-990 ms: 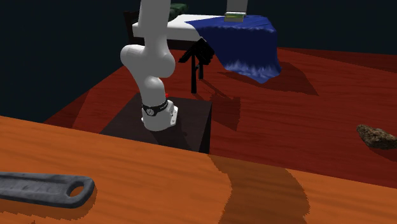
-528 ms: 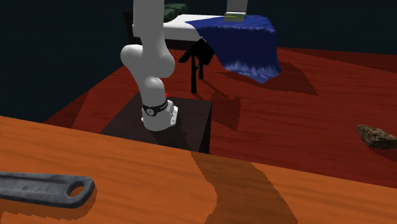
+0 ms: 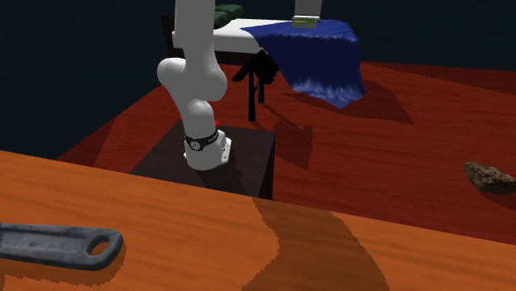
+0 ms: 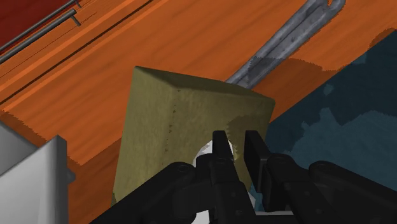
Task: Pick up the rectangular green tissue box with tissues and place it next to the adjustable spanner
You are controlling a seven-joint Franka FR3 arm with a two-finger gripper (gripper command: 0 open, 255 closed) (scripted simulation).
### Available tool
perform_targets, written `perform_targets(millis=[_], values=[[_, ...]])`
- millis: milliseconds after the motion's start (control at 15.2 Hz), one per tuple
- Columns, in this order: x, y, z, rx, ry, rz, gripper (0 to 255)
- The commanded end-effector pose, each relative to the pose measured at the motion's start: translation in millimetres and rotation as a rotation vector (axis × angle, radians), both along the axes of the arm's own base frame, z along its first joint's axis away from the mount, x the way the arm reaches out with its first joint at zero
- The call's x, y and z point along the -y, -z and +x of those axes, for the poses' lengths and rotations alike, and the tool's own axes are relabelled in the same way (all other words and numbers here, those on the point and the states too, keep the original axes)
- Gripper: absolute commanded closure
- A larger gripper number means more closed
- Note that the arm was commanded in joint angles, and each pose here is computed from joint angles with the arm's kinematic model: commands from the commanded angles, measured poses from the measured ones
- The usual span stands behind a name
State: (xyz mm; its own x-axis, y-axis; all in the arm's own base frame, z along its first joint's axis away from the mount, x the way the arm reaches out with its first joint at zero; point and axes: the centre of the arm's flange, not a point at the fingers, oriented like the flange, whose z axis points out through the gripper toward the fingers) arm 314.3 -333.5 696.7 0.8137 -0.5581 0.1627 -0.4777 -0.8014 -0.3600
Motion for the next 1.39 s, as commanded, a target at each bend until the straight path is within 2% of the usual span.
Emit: perform_targets(millis=[0, 1320], values=[[0, 11, 2, 0.0, 0.0, 0.0, 255], [0, 116, 2, 0.0, 0.0, 0.0, 255]])
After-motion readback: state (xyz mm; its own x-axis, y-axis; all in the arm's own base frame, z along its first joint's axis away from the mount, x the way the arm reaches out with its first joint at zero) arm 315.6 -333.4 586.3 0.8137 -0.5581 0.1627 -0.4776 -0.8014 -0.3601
